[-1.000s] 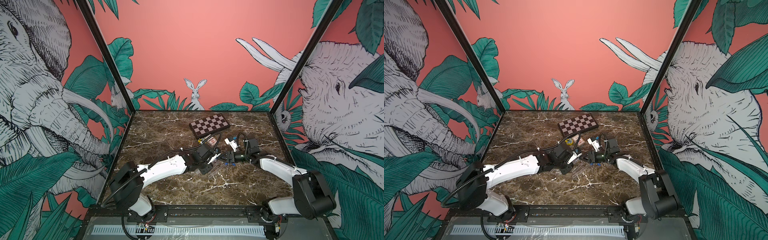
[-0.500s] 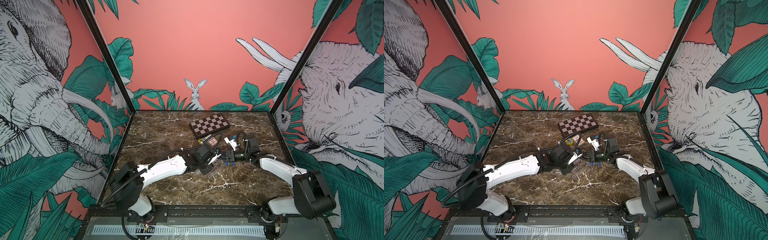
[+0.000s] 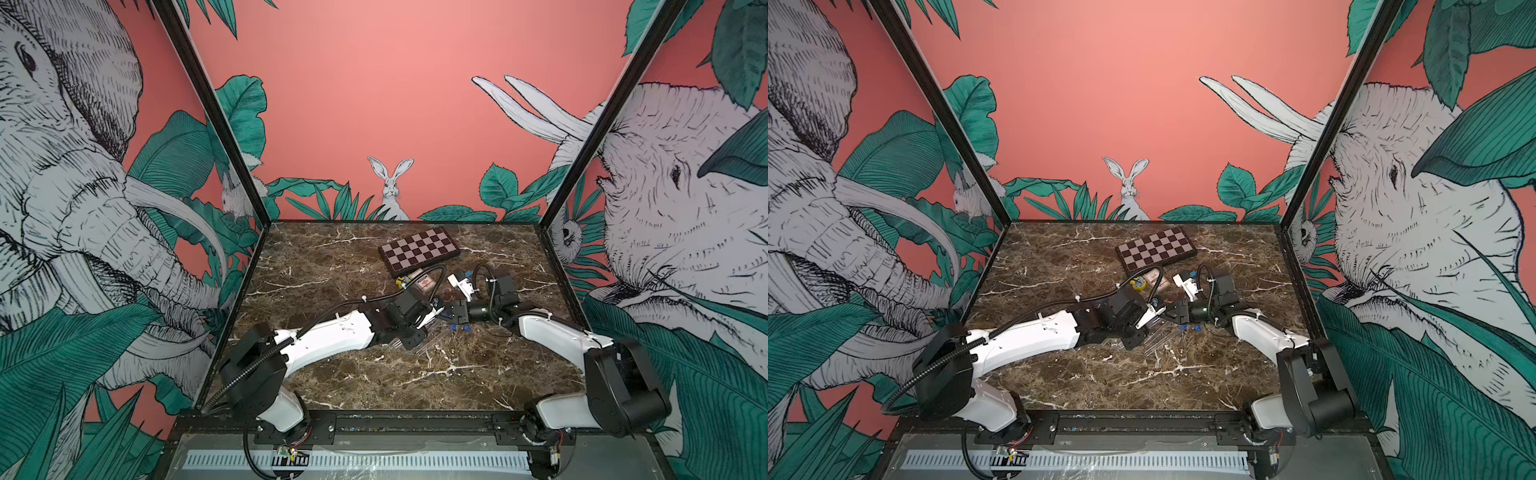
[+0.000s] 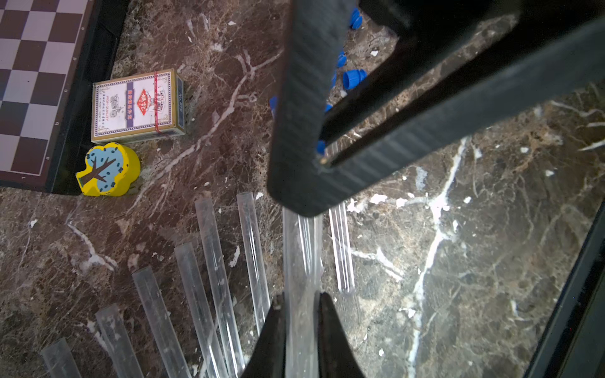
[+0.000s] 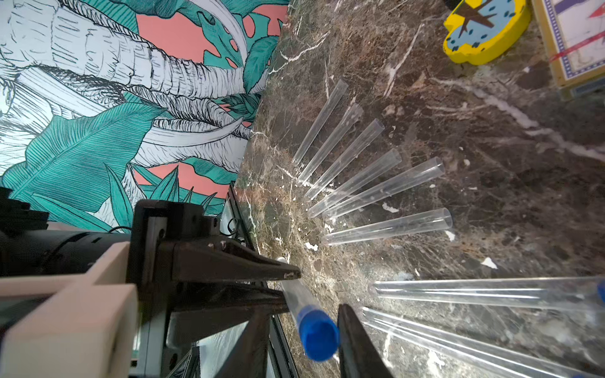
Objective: Remove stoppers from test tubes
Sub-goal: Open the stopper on the test tube.
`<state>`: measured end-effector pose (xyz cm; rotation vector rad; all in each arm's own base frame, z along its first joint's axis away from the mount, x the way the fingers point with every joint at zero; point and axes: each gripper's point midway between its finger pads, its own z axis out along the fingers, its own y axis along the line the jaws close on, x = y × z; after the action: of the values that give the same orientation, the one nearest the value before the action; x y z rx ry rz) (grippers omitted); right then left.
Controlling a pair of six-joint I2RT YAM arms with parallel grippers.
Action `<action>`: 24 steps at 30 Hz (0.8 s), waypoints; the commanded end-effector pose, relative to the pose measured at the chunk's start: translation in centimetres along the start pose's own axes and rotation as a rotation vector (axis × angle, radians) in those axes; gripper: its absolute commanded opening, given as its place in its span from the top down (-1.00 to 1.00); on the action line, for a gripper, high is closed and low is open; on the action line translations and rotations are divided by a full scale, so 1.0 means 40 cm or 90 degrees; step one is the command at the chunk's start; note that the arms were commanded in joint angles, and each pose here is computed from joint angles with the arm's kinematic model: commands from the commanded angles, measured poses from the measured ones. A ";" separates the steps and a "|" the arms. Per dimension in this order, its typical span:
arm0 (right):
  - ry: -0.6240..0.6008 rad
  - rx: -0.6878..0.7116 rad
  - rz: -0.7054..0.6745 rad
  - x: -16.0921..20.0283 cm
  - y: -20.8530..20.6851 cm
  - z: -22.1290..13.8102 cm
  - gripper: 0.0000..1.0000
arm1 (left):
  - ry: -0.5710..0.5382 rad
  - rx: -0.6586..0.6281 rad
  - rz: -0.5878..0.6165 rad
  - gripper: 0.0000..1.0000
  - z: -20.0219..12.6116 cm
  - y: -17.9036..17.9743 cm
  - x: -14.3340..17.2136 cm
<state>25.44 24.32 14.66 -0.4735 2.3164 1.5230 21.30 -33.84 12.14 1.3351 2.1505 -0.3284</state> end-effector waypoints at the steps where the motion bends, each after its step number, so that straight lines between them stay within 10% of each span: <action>1: 0.001 -0.028 -0.029 -0.012 0.024 0.006 0.33 | -0.033 -0.002 0.006 0.85 -0.013 0.000 -0.044; 24: 0.009 -0.002 -0.024 -0.005 0.001 0.010 0.78 | -0.008 -0.032 0.019 0.86 -0.026 0.020 -0.016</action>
<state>25.54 24.34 14.28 -0.4799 2.3207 1.5153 21.58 -33.54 12.08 1.3356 2.1470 -0.2954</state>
